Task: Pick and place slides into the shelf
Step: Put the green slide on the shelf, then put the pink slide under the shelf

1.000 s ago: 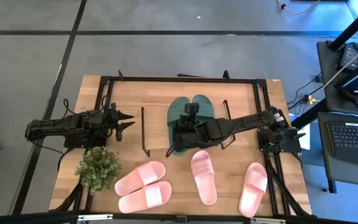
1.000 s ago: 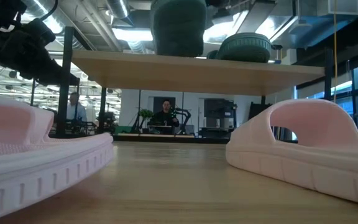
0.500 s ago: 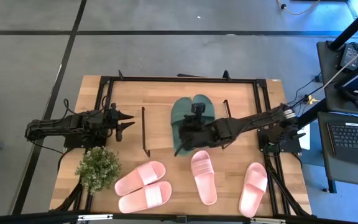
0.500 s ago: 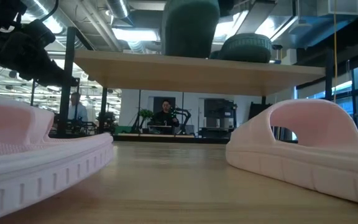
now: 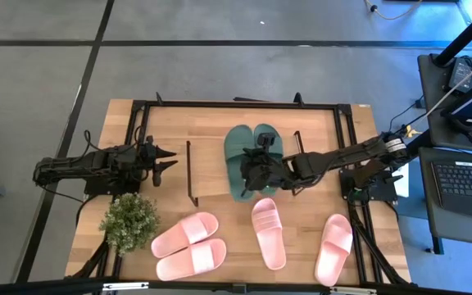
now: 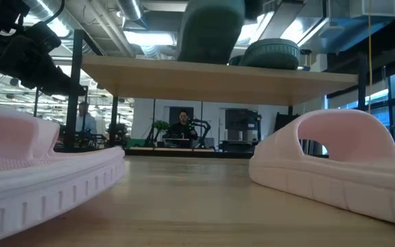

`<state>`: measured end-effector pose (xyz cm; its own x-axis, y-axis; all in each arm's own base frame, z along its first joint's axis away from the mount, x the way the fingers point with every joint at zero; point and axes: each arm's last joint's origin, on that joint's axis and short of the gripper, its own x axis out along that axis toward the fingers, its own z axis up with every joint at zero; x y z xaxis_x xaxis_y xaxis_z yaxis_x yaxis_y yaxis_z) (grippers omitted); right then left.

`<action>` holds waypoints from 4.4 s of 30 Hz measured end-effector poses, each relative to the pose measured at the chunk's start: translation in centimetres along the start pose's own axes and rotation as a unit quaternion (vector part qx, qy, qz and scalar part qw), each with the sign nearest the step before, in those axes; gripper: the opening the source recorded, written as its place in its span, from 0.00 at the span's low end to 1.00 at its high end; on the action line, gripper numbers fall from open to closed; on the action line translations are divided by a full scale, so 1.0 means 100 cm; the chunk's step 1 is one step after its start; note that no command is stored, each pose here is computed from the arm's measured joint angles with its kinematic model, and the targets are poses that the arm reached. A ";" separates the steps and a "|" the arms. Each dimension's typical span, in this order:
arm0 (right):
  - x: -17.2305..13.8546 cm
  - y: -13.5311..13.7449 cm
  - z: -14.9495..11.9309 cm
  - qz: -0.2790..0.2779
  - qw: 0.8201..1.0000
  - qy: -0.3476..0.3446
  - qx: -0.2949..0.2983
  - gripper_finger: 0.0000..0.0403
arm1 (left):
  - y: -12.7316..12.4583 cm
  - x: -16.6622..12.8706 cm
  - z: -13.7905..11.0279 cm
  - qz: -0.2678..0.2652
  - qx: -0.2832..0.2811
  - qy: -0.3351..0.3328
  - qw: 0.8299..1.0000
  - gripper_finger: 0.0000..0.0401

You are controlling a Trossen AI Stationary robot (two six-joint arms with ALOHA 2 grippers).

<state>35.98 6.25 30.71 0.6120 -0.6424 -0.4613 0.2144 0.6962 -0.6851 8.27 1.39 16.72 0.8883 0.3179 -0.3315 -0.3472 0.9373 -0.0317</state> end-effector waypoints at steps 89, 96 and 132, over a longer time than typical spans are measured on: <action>0.005 0.010 0.007 0.041 0.998 0.037 -0.025 0.47 | 0.000 0.000 0.000 0.000 0.001 0.001 1.000 0.32; -0.041 -0.003 0.028 0.080 0.996 0.025 -0.009 0.47 | 0.000 0.000 0.000 0.000 0.001 0.001 1.000 0.32; -0.210 0.117 -0.064 0.274 0.889 0.323 0.174 0.47 | 0.000 0.000 0.000 0.000 -0.001 0.001 1.000 0.32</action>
<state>20.72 25.85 28.78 0.1558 -0.1489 -0.9765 0.3101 0.9460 -0.0947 8.27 1.40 16.70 0.8875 0.3184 -0.3332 -0.3487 0.9366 -0.0336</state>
